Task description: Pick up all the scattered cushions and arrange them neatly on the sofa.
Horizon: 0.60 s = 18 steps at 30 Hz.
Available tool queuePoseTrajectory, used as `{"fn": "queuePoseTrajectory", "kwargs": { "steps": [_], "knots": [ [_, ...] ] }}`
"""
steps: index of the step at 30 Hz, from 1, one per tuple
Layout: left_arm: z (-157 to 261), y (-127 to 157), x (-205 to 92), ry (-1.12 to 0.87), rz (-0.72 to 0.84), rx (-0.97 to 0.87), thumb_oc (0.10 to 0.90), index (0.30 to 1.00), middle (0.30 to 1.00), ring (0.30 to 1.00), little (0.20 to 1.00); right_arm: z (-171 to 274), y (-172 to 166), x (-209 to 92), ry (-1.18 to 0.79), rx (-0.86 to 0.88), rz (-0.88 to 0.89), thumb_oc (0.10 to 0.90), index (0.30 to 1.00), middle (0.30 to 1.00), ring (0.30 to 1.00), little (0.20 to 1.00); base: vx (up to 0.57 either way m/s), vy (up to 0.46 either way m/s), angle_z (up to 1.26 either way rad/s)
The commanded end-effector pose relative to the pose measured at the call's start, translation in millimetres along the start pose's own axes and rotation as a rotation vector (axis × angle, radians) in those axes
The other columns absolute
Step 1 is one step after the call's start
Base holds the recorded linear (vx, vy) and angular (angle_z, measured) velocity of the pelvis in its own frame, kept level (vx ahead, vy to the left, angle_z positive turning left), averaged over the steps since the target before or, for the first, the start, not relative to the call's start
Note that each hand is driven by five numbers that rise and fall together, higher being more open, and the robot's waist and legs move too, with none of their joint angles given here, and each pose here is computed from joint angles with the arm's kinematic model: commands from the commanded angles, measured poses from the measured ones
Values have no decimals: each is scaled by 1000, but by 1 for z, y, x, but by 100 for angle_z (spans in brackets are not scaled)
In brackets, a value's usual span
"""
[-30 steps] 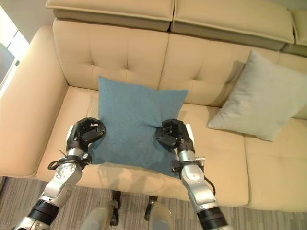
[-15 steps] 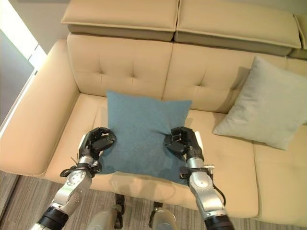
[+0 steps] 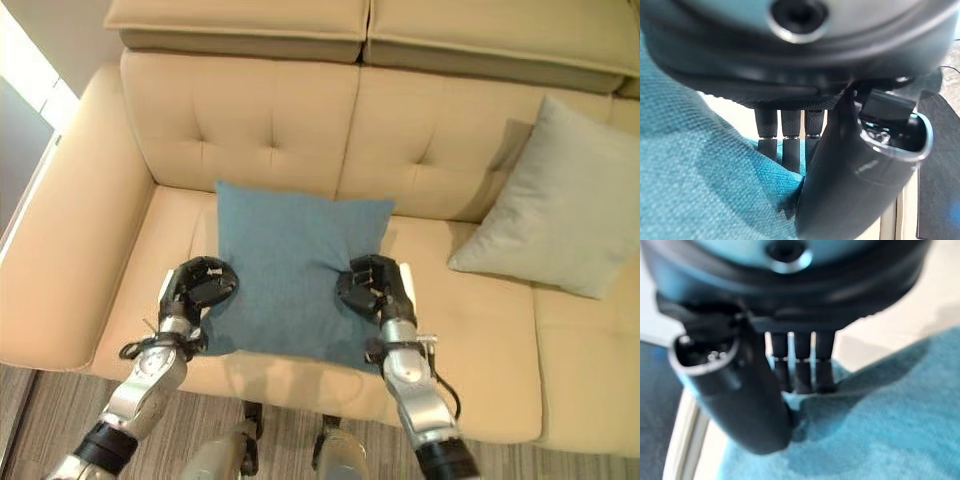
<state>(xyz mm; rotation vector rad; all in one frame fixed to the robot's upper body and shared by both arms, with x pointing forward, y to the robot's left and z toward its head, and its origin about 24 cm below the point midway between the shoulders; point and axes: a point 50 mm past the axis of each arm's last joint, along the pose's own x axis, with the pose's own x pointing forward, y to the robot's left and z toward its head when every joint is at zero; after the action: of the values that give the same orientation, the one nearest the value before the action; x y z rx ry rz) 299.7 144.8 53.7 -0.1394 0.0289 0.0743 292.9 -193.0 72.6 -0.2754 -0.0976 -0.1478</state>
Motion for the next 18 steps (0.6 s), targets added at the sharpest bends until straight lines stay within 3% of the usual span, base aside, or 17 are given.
{"fn": "queuePoseTrajectory", "kwargs": {
  "steps": [1,4,5,7,9,15,16,17,18],
  "knots": [
    [103,-82,15,-466,-295,-25,400,300,300,300,300,119,41,23,-532,158,62,400,300,300,300,300,-89,15,0],
    [133,-94,22,-569,-309,3,400,300,300,300,300,148,41,33,-637,133,30,400,300,300,300,300,-69,5,1],
    [188,-116,27,-748,-316,38,400,300,300,300,300,197,37,41,-819,89,-62,400,300,300,300,300,-60,-5,2],
    [203,-123,27,-794,-311,37,400,300,300,300,300,211,36,42,-866,80,-94,400,300,300,300,300,-40,0,5],
    [251,-145,18,-963,-314,58,400,300,300,300,300,251,29,42,-1027,14,-224,400,300,300,300,300,-25,2,6],
    [297,-173,-1,-1108,-356,41,400,300,300,300,300,297,17,42,-1184,-152,-401,400,300,300,300,300,-7,5,10],
    [302,-182,0,-1097,-367,73,511,467,467,467,467,307,13,45,-1190,-171,-442,400,300,300,300,300,-20,3,8],
    [308,-188,4,-1085,-358,120,800,900,900,900,900,314,11,49,-1175,-170,-462,533,500,500,500,500,-39,4,8],
    [311,-191,13,-1048,-323,184,800,900,900,900,900,318,8,57,-1131,-175,-484,682,724,724,724,724,-55,-6,6]
  ]
}}
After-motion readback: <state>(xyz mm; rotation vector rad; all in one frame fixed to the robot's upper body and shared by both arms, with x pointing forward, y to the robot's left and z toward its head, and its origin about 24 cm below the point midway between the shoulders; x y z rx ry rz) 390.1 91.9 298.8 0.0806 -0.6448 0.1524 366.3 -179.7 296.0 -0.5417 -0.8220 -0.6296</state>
